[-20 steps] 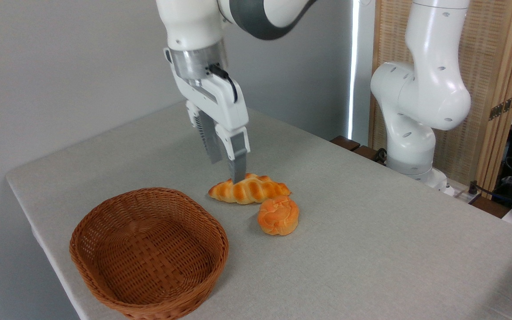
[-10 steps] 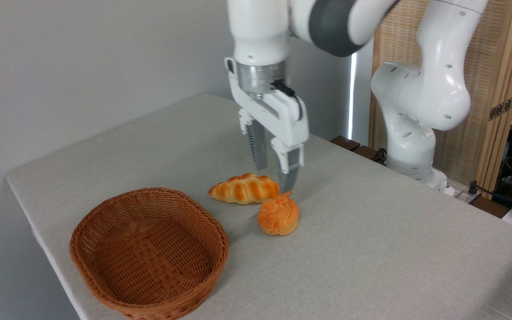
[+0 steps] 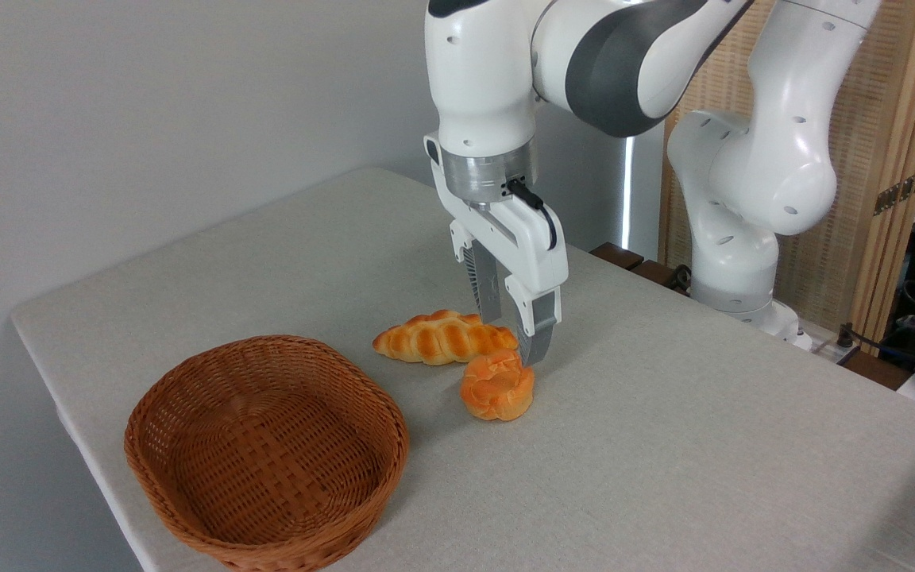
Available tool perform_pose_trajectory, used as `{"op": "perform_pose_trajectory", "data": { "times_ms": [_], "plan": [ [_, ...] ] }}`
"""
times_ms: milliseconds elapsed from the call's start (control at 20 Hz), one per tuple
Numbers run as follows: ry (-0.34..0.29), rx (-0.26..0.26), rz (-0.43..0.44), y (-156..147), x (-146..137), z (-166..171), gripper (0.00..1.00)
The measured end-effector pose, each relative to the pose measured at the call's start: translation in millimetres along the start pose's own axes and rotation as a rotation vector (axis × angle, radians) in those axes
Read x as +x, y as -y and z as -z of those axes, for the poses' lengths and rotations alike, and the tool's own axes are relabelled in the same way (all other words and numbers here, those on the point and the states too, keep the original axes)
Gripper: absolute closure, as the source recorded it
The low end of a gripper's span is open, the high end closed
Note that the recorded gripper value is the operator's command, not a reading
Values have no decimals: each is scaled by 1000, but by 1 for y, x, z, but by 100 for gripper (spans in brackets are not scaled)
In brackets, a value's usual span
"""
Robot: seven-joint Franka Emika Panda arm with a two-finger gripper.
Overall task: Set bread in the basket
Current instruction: 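Move the open gripper over the round orange bun and lower it, then close the gripper on the round orange bun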
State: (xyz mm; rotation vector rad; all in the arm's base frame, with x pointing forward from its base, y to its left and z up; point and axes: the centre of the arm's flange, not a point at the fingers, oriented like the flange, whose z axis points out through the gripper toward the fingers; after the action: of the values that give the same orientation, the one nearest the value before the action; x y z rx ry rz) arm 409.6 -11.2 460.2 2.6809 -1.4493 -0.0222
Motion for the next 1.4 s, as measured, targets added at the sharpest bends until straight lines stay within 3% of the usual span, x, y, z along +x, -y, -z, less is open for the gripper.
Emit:
{"op": "perform_pose_trajectory", "data": {
  "times_ms": [200,350,550,1150,1400],
  "plan": [
    [-36,46,-2,3,3,-7,0],
    [1,71,-23,4,1,-11,0],
    [40,71,-41,1,-3,-25,0],
    [44,66,-72,-8,6,-29,0],
    [23,90,-74,-6,8,-29,0]
  ]
}}
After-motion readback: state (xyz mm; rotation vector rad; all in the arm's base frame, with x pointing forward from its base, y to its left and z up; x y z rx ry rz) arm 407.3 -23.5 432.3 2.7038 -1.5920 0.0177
